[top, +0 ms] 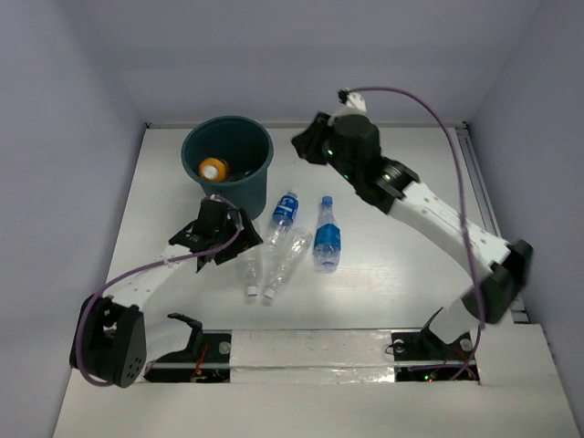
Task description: Put the plastic bottles in the bin
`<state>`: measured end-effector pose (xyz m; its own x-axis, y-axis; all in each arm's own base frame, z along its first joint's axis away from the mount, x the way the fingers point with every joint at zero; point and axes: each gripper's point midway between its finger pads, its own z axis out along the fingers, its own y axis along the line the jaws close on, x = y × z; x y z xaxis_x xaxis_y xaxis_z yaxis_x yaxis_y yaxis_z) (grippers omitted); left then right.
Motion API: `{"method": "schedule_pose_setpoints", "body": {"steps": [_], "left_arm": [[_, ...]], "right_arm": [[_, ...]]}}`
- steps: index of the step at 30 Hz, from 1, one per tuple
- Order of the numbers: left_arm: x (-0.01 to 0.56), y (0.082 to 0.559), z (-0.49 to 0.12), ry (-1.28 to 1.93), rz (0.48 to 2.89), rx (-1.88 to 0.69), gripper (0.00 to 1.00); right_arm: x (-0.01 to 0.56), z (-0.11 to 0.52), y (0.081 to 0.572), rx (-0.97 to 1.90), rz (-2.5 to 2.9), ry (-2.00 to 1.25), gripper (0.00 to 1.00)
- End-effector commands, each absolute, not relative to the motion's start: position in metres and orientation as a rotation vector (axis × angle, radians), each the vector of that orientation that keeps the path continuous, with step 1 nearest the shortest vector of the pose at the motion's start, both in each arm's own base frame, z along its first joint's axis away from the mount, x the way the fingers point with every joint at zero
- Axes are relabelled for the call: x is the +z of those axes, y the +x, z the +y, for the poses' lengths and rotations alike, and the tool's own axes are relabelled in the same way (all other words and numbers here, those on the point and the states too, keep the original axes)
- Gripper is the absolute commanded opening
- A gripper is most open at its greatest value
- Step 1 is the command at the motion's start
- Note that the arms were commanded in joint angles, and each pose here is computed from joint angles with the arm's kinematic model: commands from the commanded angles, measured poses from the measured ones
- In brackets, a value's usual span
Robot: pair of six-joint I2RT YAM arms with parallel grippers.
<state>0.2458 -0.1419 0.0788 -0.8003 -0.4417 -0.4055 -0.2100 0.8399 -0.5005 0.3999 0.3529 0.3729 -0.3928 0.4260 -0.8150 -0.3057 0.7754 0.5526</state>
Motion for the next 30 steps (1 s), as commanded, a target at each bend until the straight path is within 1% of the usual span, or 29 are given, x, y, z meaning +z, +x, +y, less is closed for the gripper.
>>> {"method": "schedule_pose_setpoints", "body": {"steps": [1,2,3,4,5,6,7,8,9,10,11,12,14,16,18,21,22,23,24,25,26,28,29,30], "left_arm": [[0.073,0.272,-0.142,-0.430,2.449,-0.538,0.84],[0.069,0.274,-0.141,-0.428,2.455,-0.520,0.83],[0.058,0.274,-0.138,-0.430,2.482,-0.467,0.82],[0.054,0.276,-0.136,-0.427,2.483,-0.443,0.81],[0.050,0.277,-0.134,-0.427,2.488,-0.423,0.77],[0.046,0.278,-0.134,-0.430,2.490,-0.414,0.74],[0.040,0.280,-0.132,-0.437,2.496,-0.391,0.70],[0.037,0.280,-0.132,-0.432,2.499,-0.373,0.57],[0.035,0.279,-0.133,-0.431,2.509,-0.375,0.51],[0.033,0.276,-0.132,-0.436,2.526,-0.367,0.46],[0.037,0.274,-0.135,-0.428,2.525,-0.375,0.40],[0.039,0.270,-0.137,-0.414,2.526,-0.380,0.36],[0.055,0.263,-0.137,-0.409,2.502,-0.398,0.33],[0.074,0.253,-0.137,-0.412,2.475,-0.430,0.33],[0.091,0.245,-0.141,-0.418,2.455,-0.480,0.33],[0.138,0.230,-0.150,-0.388,2.393,-0.598,0.31],[0.156,0.222,-0.148,-0.396,2.365,-0.627,0.31],[0.189,0.226,-0.152,-0.382,2.296,-0.676,0.31],[0.210,0.227,-0.149,-0.387,2.250,-0.686,0.31],[0.228,0.225,-0.147,-0.378,2.219,-0.692,0.31],[0.272,0.234,-0.144,-0.378,2.115,-0.705,0.32],[0.306,0.250,-0.137,-0.392,2.047,-0.650,0.32],[0.354,0.257,-0.135,-0.369,1.940,-0.661,0.32],[0.373,0.267,-0.129,-0.386,1.888,-0.621,0.32]], "right_arm": [[0.358,0.311,0.369,0.767,1.782,0.115,0.32],[0.341,0.304,0.361,0.751,1.817,0.112,0.37],[0.296,0.290,0.356,0.695,1.907,0.122,0.54],[0.288,0.280,0.349,0.695,1.923,0.140,0.64],[0.271,0.273,0.347,0.690,1.961,0.155,0.73],[0.255,0.271,0.343,0.718,2.008,0.162,0.79],[0.227,0.259,0.344,0.684,2.064,0.187,0.88],[0.213,0.255,0.344,0.671,2.100,0.192,0.91],[0.198,0.254,0.342,0.657,2.151,0.173,0.93],[0.185,0.252,0.342,0.638,2.189,0.161,0.94],[0.164,0.254,0.344,0.604,2.246,0.146,0.94],[0.152,0.255,0.343,0.583,2.284,0.116,0.94],[0.137,0.258,0.348,0.567,2.325,0.098,0.94],[0.107,0.261,0.355,0.524,2.401,0.089,0.94],[0.093,0.256,0.360,0.473,2.436,0.101,0.94],[0.072,0.251,0.363,0.416,2.488,0.099,0.91],[0.062,0.251,0.365,0.394,2.511,0.095,0.86],[0.058,0.247,0.367,0.384,2.518,0.108,0.83],[0.056,0.246,0.367,0.382,2.517,0.109,0.74],[0.051,0.246,0.365,0.378,2.528,0.112,0.68],[0.051,0.244,0.365,0.373,2.528,0.118,0.61],[0.054,0.240,0.365,0.362,2.506,0.128,0.45],[0.062,0.237,0.363,0.364,2.486,0.128,0.43],[0.067,0.234,0.363,0.352,2.471,0.130,0.43]]}}
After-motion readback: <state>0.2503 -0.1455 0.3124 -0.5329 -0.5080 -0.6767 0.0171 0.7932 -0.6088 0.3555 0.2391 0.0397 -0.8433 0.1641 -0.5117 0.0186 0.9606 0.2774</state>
